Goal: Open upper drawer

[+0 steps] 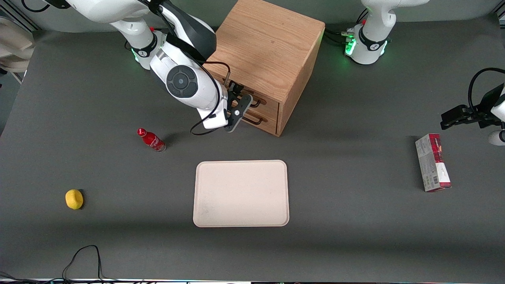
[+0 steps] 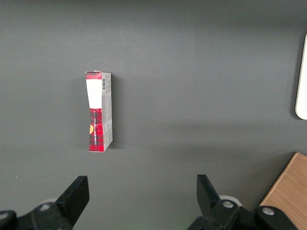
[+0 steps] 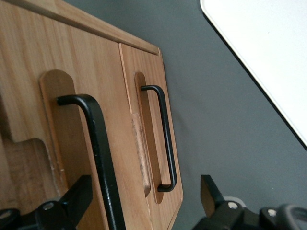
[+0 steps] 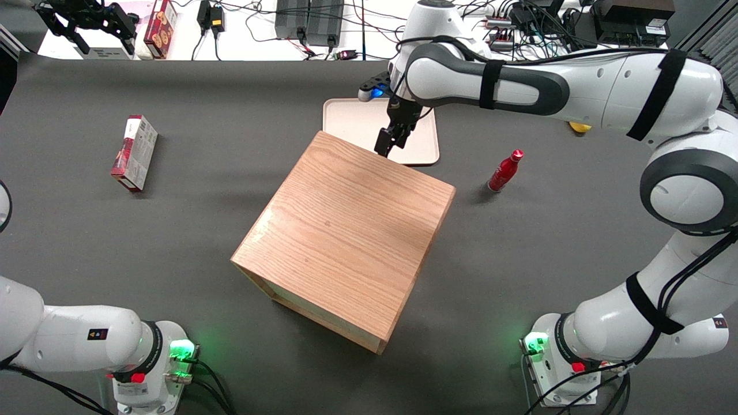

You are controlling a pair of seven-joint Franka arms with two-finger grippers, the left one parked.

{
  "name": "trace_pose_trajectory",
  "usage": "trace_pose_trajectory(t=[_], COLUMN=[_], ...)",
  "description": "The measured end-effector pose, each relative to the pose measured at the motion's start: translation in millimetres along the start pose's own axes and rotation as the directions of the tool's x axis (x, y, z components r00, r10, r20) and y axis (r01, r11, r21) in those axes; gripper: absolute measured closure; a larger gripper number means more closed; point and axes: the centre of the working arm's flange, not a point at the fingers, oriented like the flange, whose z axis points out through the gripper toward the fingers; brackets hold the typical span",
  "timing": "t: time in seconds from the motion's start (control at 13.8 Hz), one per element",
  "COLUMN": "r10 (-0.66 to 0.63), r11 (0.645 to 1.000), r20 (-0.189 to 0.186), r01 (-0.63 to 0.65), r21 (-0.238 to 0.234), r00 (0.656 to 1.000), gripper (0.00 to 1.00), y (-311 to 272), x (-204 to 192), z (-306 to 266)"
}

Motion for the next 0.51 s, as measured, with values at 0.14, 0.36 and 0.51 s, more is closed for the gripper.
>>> trace_pose_trajectory(t=[0.14, 0.36, 0.51], r10=[-0.01, -0.029, -0.06], r11=[1.0, 1.0, 0.998], r20=[-0.014, -0.033, -0.042], r01=[0.01, 0.029, 0.06], r21=[-0.003, -0.007, -0.017], r00=[1.0, 0.999, 0.997], gripper=[0.0, 0.0, 0.0], y=[1.2, 2.7, 7.4], x=[0.7, 2.0, 2.3], z=[4.0, 8.3, 7.2])
